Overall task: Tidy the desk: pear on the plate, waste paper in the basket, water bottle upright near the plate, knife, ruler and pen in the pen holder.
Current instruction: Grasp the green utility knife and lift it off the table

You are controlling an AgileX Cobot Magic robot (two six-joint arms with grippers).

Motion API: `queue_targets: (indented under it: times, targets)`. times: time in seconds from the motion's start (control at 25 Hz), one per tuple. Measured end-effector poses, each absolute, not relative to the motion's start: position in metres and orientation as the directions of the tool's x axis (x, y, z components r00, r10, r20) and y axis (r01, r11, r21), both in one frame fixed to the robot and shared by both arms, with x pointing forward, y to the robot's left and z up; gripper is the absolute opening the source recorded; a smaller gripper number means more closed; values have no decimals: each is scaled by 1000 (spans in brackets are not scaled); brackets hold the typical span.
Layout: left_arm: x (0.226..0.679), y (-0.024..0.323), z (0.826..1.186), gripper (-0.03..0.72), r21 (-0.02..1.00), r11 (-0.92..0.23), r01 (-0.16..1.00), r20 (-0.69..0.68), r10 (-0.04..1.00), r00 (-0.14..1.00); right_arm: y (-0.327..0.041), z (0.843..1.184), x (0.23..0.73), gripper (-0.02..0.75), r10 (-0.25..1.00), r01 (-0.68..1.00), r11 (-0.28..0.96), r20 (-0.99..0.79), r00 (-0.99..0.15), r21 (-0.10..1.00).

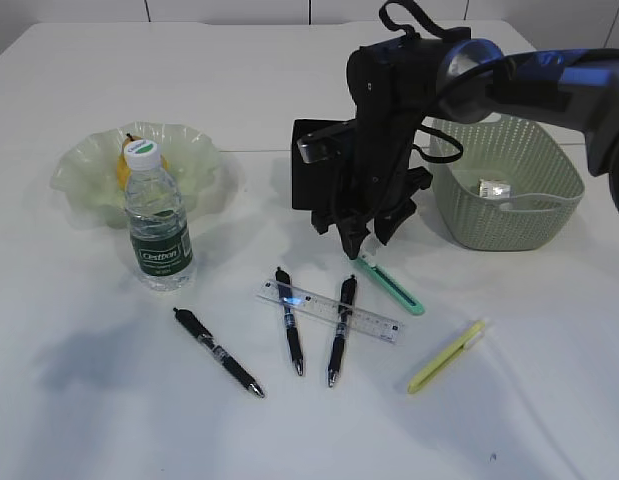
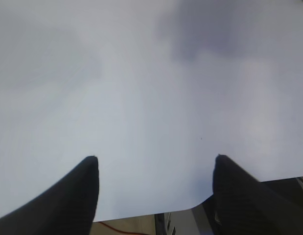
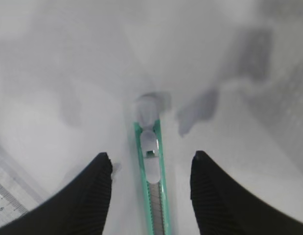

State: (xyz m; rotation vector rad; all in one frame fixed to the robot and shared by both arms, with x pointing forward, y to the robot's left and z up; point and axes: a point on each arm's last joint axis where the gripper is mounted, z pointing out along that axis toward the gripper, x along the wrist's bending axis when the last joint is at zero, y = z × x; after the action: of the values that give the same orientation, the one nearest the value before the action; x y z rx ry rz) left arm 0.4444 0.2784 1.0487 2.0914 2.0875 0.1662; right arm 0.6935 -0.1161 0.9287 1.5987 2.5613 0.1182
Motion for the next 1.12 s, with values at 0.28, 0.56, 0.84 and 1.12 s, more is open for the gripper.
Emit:
queue_targets:
  times: [0.28, 0.56, 0.84, 1.12]
  targets:
    - [445, 278, 1049, 510, 214, 2, 977, -49, 999, 9, -116, 928, 694, 389, 898, 888, 439, -61, -435, 139]
    - [445, 278, 1049, 510, 216, 2, 976, -49, 999, 9, -115, 928, 695, 389, 898, 886, 439, -61, -435, 150]
    - [445, 278, 1049, 510, 218, 2, 976, -50, 999, 9, -115, 919, 696, 389, 898, 888, 439, -58, -435, 134]
    - [446, 278, 1049, 510, 220, 2, 976, -50, 999, 9, -114, 919, 697, 389, 899, 887, 438, -56, -435, 148]
